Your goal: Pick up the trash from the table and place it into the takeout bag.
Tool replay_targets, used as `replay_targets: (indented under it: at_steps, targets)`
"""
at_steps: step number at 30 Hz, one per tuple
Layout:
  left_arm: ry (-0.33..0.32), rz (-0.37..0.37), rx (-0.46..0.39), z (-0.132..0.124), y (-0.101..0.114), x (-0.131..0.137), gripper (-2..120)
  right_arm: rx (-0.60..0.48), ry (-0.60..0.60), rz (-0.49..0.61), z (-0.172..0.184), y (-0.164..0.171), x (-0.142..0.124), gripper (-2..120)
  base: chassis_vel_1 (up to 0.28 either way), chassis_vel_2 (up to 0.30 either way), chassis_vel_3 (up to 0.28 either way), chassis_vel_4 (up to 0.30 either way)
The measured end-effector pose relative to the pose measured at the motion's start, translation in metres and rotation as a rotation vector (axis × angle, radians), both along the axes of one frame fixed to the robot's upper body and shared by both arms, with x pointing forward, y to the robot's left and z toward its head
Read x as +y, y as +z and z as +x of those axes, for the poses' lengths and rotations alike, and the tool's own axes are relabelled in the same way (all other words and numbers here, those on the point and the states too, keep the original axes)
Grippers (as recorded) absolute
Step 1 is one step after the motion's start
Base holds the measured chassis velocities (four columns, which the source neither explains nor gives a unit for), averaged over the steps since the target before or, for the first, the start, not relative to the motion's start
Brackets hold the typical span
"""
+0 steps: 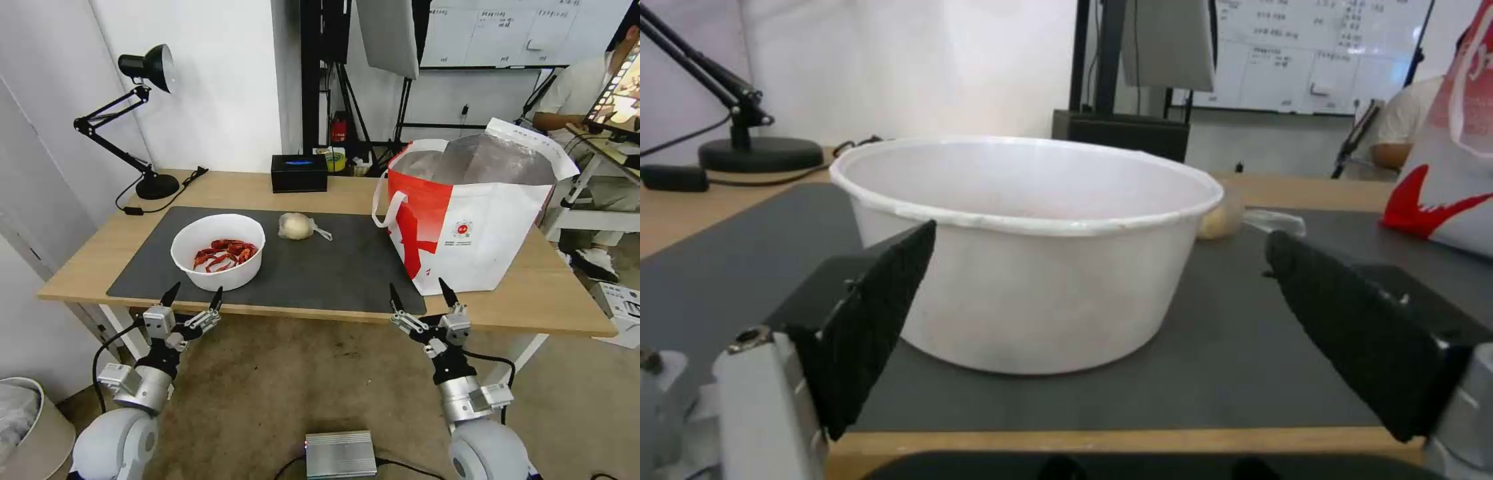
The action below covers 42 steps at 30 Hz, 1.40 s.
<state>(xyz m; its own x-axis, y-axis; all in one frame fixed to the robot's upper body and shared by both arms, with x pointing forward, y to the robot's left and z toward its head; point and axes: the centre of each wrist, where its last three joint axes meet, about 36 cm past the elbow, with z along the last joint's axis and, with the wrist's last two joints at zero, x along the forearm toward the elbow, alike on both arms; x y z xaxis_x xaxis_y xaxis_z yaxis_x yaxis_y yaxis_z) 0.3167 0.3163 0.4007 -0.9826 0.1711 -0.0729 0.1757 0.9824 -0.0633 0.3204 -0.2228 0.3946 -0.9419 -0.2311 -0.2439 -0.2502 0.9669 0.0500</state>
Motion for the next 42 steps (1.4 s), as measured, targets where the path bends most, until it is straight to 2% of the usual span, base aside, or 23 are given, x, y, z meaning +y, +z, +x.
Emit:
replay_targets:
  at_steps: [15,21,28,36,40,42]
  targets:
    - [0.005,-0.003,-0.006,-0.013,0.004,-0.012,100,-0.022,0.128,0.011,0.05,0.009,-0.007,100,0.0,0.0,0.0,0.0]
    - [0.015,-0.002,-0.007,-0.022,0.005,-0.017,100,-0.044,0.183,-0.002,0.084,0.025,-0.013,100,0.0,0.0,0.0,0.0]
    - [0.027,0.0,-0.01,-0.025,0.006,-0.014,100,-0.055,0.217,-0.008,0.115,0.037,-0.007,100,0.0,0.0,0.0,0.0]
    - [0.036,0.001,-0.011,-0.022,0.004,-0.008,100,-0.03,0.264,-0.004,0.148,0.032,0.02,100,0.0,0.0,0.0,0.0]
    - [0.038,-0.003,-0.007,-0.018,0.001,-0.003,100,-0.024,0.28,-0.003,0.173,0.032,0.04,100,0.0,0.0,0.0,0.0]
    - [0.04,-0.008,-0.001,-0.013,-0.002,0.003,100,-0.033,0.292,-0.009,0.199,0.04,0.057,100,0.0,0.0,0.0,0.0]
